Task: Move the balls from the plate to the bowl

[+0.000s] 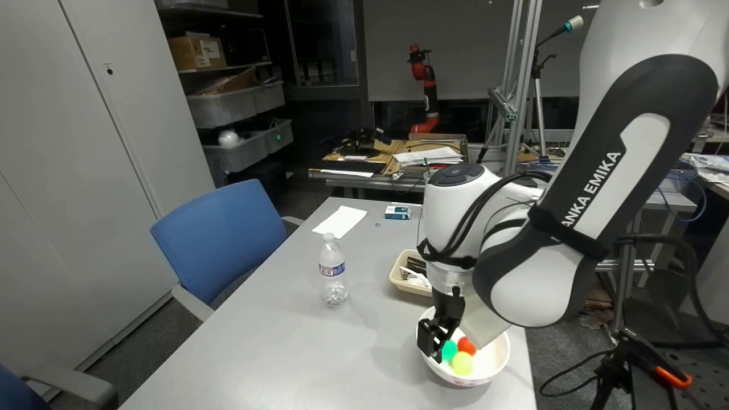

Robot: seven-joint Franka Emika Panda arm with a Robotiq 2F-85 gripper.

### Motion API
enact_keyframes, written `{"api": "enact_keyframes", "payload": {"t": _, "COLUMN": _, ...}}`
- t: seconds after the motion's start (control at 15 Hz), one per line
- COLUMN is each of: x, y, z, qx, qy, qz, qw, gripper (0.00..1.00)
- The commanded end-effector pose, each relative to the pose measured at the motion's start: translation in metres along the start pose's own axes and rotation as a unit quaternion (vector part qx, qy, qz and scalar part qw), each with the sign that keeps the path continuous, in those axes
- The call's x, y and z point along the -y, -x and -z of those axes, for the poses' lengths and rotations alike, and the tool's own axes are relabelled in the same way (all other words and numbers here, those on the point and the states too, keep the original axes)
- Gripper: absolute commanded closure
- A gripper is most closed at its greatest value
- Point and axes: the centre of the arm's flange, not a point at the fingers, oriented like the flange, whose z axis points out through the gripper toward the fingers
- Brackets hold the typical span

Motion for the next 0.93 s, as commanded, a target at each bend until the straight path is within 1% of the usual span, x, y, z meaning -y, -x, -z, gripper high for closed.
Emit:
{"api": "enact_keyframes", "payload": {"t": 0.0, "x": 0.007, "y": 0.002, "z": 0.002, "qx": -0.002, "qy": -0.004, "qz": 0.017, "qw": 0.9998, "gripper": 0.0}}
{"api": "enact_keyframes", "payload": {"t": 0.27, "x": 0.025, "y": 0.009, "z": 0.014, "qx": -0.012, "qy": -0.013, "qz": 0.056, "qw": 0.9983, "gripper": 0.0}}
{"api": "enact_keyframes", "payload": {"t": 0.47, "x": 0.037, "y": 0.016, "z": 0.021, "qx": -0.008, "qy": -0.027, "qz": 0.085, "qw": 0.996, "gripper": 0.0}}
{"api": "enact_keyframes", "payload": {"t": 0.67, "x": 0.053, "y": 0.029, "z": 0.023, "qx": -0.001, "qy": -0.044, "qz": 0.118, "qw": 0.992, "gripper": 0.0}}
{"api": "enact_keyframes", "payload": {"t": 0.87, "x": 0.071, "y": 0.044, "z": 0.024, "qx": 0.006, "qy": -0.062, "qz": 0.155, "qw": 0.9859, "gripper": 0.0}}
